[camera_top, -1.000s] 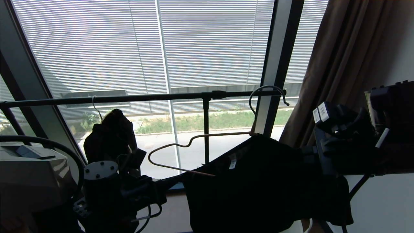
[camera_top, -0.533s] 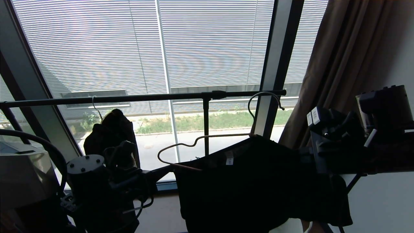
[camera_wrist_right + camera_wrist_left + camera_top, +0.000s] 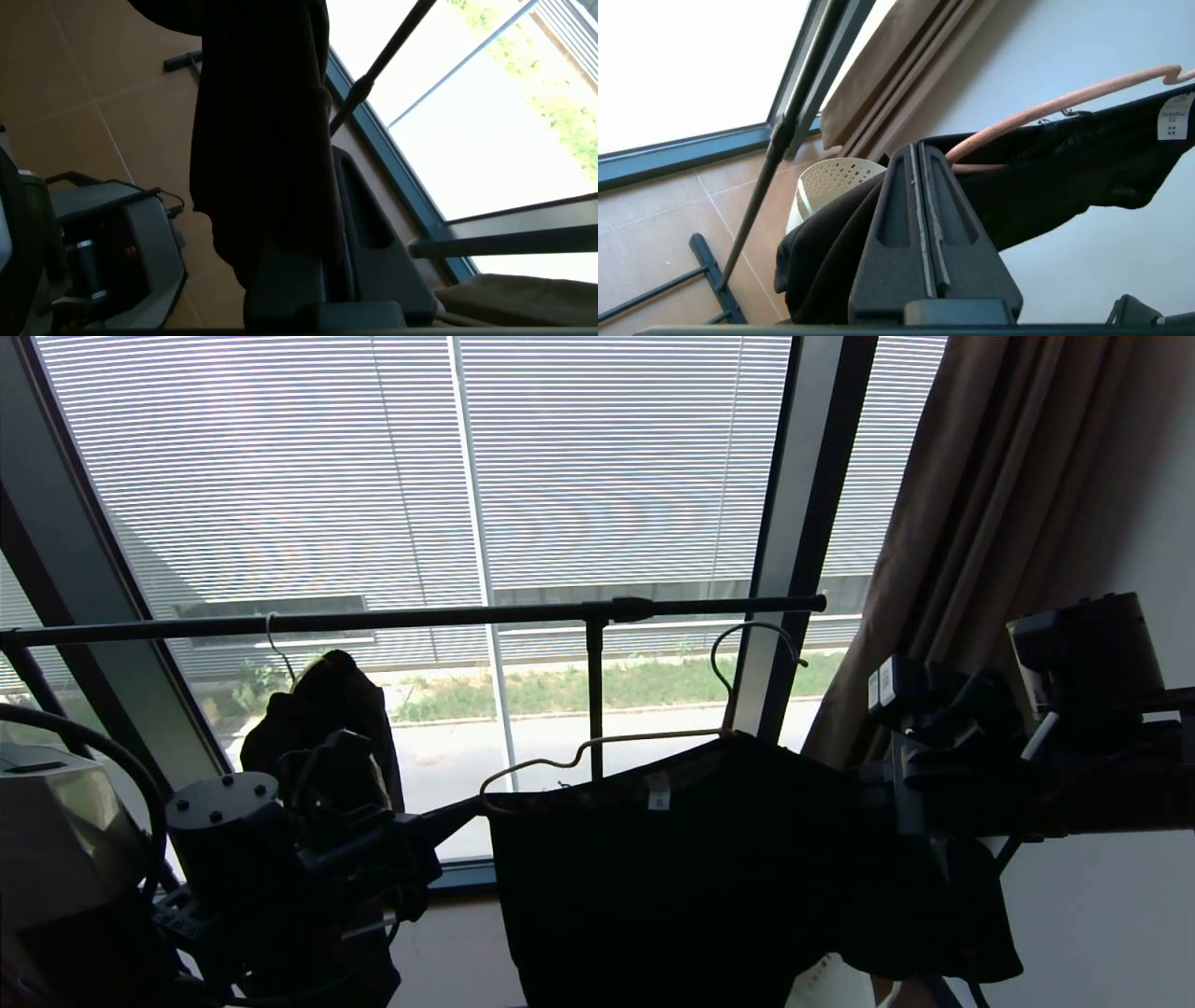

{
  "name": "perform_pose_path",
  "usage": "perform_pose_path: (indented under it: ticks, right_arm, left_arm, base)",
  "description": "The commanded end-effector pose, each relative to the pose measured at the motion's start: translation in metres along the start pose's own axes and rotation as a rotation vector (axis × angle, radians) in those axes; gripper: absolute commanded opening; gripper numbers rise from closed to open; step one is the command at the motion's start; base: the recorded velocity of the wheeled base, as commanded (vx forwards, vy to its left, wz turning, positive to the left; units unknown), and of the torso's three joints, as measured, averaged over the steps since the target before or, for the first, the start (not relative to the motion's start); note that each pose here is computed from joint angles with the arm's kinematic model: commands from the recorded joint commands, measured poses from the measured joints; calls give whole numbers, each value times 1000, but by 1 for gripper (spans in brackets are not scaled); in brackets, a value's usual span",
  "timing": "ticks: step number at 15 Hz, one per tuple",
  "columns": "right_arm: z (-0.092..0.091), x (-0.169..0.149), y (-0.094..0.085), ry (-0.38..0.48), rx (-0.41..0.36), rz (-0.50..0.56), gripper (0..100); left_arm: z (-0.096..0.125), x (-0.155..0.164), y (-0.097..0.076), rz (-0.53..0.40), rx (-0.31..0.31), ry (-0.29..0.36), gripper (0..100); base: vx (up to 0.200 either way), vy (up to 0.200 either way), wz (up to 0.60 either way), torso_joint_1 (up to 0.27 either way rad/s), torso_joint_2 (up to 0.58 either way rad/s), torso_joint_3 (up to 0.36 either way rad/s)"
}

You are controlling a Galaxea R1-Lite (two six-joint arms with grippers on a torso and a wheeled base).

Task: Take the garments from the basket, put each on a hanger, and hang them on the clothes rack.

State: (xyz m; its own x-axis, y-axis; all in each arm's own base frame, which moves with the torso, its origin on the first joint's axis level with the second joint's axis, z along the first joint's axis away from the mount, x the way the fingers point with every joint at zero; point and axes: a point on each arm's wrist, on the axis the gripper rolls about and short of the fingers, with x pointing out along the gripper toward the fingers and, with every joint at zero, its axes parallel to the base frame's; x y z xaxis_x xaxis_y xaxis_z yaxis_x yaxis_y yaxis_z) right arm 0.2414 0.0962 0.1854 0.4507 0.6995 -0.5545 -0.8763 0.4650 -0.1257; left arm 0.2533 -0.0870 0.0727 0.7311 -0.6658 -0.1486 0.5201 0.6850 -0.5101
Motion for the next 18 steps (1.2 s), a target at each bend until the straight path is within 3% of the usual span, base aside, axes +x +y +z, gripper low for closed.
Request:
perform_pose_path:
  ticks: [1, 8, 14, 18]
  right_arm:
    - [-2, 1, -2, 10, 4, -1, 0]
    - [-9, 12, -6, 57, 9, -13, 0]
    - [-14, 27, -7, 76, 8, -2, 0]
    - [-15, 36, 5, 81, -12, 43, 0]
  left_arm:
    - [4, -2, -1, -2, 7, -17, 0]
    - [16, -11, -14, -36, 36, -65, 0]
    - [13, -16, -42, -127, 62, -55, 0]
    - [13, -16, -40, -121, 66, -57, 0]
  base:
    - [0, 0, 0, 0, 0, 0]
    - [0, 0, 0, 0, 0, 0]
    - [0, 0, 0, 0, 0, 0]
    - [0, 0, 0, 0, 0, 0]
